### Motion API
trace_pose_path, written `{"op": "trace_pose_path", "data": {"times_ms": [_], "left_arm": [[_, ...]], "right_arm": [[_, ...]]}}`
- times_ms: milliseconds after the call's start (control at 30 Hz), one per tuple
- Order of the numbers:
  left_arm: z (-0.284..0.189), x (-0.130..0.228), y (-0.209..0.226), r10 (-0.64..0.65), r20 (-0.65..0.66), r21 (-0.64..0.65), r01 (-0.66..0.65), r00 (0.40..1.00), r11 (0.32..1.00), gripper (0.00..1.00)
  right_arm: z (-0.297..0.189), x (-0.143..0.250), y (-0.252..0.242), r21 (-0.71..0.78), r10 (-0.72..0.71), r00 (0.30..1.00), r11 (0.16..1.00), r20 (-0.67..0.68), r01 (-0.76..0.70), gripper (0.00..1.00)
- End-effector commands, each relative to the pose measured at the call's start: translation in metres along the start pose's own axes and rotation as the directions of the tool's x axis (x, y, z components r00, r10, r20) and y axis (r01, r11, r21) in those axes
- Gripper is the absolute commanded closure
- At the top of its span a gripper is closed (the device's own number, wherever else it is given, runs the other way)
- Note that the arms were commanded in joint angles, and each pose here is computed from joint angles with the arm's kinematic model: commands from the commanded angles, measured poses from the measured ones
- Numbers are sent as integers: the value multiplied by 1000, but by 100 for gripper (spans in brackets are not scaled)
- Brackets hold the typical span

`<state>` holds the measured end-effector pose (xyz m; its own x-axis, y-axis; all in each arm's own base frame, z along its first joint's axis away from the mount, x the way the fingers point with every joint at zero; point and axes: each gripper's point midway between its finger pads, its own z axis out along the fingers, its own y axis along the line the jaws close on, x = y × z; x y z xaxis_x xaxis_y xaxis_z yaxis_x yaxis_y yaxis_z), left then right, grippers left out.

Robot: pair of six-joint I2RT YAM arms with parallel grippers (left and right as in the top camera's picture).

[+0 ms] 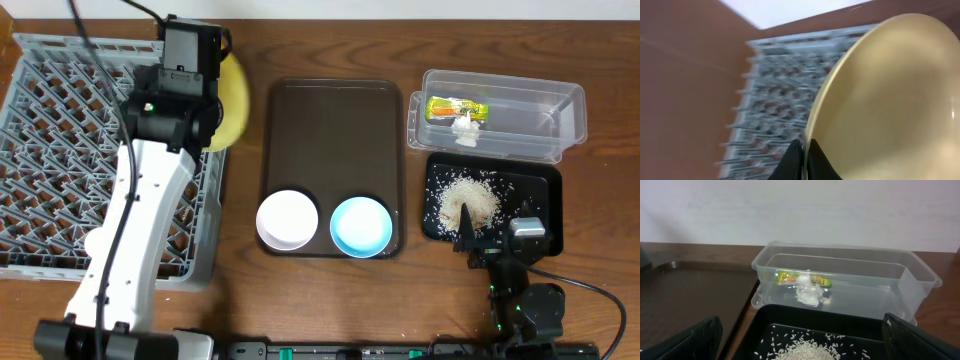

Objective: Sort waste into correct bins and load items into the dishwasher
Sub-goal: 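Carry the yellow plate into the rack, stand it upright, release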

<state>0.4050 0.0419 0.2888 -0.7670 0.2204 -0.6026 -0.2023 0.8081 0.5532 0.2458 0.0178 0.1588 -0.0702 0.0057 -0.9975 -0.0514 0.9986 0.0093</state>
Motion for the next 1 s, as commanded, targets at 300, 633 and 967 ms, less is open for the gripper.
{"op": "trace_pose_path", "data": {"times_ms": [300, 633, 967], "left_arm": [[32, 7, 77, 180, -120, -281, -208, 976, 937, 94], [56, 17, 93, 237, -132, -190, -259, 963, 947, 94], [77, 19, 83, 254, -141, -157, -275, 957, 949, 94]], "right_arm": [[0, 1, -1, 5, -7, 1000, 1000, 1, 7, 1], [0, 1, -1, 5, -7, 1000, 1000, 1, 7, 1], [0, 1, -1, 5, -7, 1000, 1000, 1, 7, 1]]}}
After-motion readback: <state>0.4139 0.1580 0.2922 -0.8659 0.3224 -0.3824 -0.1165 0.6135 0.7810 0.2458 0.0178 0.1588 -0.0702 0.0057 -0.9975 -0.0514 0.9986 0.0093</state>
